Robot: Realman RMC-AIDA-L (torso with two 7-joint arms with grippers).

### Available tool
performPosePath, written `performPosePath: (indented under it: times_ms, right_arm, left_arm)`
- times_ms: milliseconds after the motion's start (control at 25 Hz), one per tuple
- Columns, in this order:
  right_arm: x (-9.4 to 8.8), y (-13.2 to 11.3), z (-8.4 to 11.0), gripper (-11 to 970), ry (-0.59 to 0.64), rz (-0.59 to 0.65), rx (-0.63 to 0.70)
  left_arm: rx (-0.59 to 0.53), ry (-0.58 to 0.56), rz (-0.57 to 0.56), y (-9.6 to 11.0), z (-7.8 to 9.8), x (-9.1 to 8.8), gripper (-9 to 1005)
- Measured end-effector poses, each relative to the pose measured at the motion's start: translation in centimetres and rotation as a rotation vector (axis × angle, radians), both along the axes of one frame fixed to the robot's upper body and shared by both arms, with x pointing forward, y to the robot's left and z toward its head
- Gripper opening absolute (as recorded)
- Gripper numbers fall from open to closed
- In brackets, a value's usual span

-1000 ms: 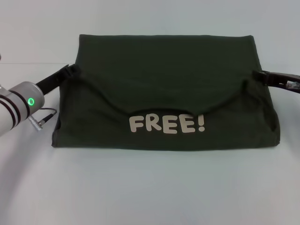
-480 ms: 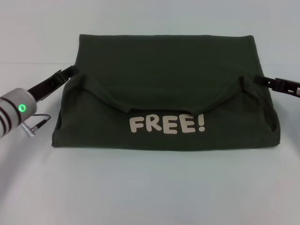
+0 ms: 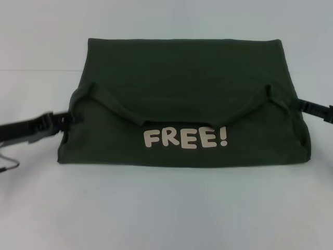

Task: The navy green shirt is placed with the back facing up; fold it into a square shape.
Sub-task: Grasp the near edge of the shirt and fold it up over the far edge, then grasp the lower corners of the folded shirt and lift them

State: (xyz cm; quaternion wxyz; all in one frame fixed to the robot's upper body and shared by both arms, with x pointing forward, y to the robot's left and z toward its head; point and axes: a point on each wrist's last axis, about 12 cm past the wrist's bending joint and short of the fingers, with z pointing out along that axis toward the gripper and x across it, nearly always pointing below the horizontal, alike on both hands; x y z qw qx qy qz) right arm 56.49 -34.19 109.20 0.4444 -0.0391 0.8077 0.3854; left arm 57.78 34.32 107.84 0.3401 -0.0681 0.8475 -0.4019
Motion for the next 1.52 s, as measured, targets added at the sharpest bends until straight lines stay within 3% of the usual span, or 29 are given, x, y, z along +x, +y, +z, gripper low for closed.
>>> performPosePath:
  times_ms: [120,480,600,1080,1520]
  right_arm:
    - [-0.9,-0.2,-0.3,906,0.009,0.021,0.011]
    - [-1.6,-0.1,-1.0,912,0.019,0.042,-0.008]
    - [-1.6,0.0,-1.1,912,0.023,0.043,-0.013]
    - [-1.4,0.3,-1.1,913,0.020,0.045,-0.014]
    - [-1.4,0.5,-1.2,913,0.013,0.055,-0.016]
  left_arm:
    - [0.086,0.062,-0.021,0.8,-0.6,-0.8,723]
    - [0.145,0.062,0.013,1.0,-1.2,-0.6,794]
    - [0.162,0.068,0.005,0.6,-1.5,-0.5,872]
    - [0.185,0.091,-0.063,-1.6,-2.2,-0.3,869]
    - [0.195,0.131,-0.051,-1.1,-2.3,-0.6,787]
